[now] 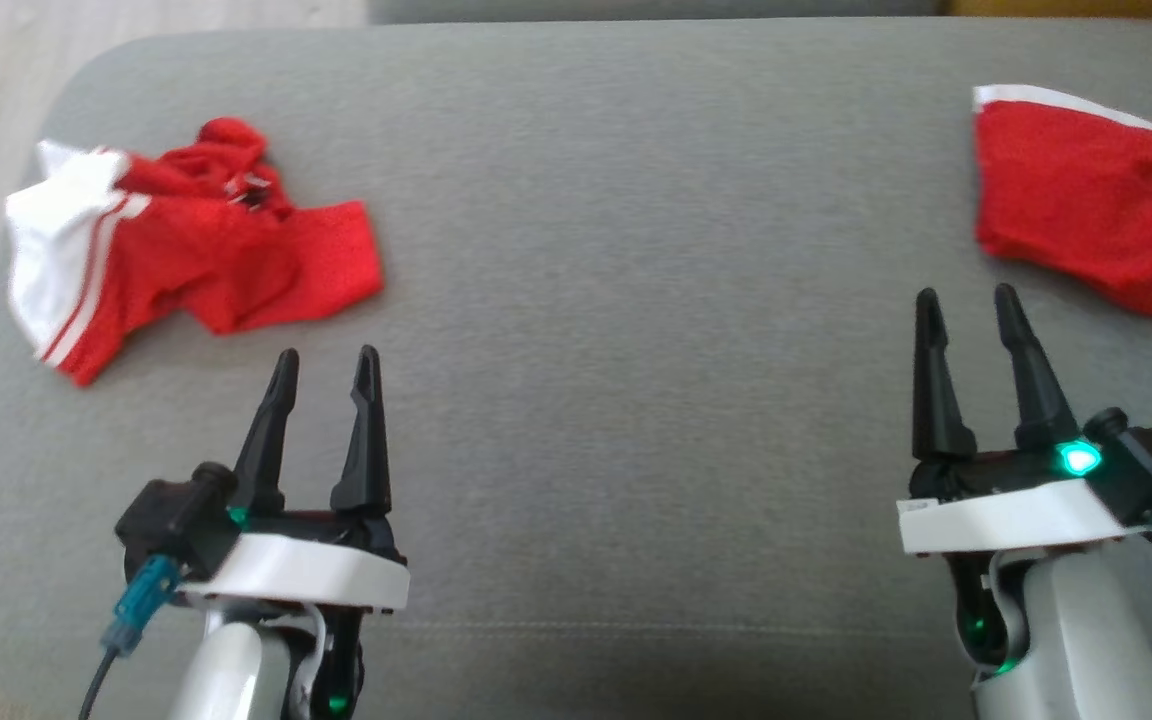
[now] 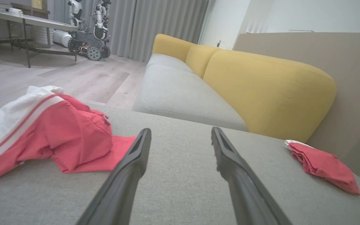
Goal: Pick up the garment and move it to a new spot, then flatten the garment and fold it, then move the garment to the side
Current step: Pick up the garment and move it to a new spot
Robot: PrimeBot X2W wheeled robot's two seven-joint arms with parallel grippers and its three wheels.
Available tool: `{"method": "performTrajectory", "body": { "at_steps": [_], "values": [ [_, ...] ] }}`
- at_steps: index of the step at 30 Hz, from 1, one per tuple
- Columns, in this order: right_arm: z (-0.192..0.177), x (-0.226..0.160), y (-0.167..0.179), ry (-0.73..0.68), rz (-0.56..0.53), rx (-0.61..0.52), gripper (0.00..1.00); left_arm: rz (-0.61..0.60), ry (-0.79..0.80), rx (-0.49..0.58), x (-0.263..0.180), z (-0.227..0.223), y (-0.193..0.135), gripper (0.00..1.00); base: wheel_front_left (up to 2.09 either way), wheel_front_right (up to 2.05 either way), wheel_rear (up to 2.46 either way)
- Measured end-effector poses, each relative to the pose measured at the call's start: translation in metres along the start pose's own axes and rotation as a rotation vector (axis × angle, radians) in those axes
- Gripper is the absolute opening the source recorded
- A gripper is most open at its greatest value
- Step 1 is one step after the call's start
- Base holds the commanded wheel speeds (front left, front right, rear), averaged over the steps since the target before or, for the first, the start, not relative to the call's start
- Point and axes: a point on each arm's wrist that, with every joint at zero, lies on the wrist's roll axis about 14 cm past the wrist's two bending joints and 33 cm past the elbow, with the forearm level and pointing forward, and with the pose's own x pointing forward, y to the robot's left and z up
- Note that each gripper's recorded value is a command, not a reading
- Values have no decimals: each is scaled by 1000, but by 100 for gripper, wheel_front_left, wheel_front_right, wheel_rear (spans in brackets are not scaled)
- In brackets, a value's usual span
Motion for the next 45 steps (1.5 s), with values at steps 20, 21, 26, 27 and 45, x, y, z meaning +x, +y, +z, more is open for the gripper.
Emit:
{"method": "performTrajectory", "body": {
  "at_steps": [20, 21, 26, 27, 45],
  "values": [
    [-31, 19, 148, 89, 436, 29, 100, 346, -114, 56, -81, 47, 89, 100, 0, 0, 0],
    [-33, 17, 153, 94, 451, 29, 100, 361, -117, 57, -86, 48, 92, 100, 0, 0, 0],
    [-38, 9, 172, 117, 505, 33, 100, 438, -143, 56, -110, 57, 108, 100, 0, 0, 0],
    [-38, 8, 174, 117, 514, 32, 100, 442, -147, 56, -112, 58, 108, 100, 0, 0, 0],
    [-48, 12, 164, 143, 486, 58, 100, 489, -112, 44, -109, 48, 123, 100, 0, 0, 0]
  ]
}}
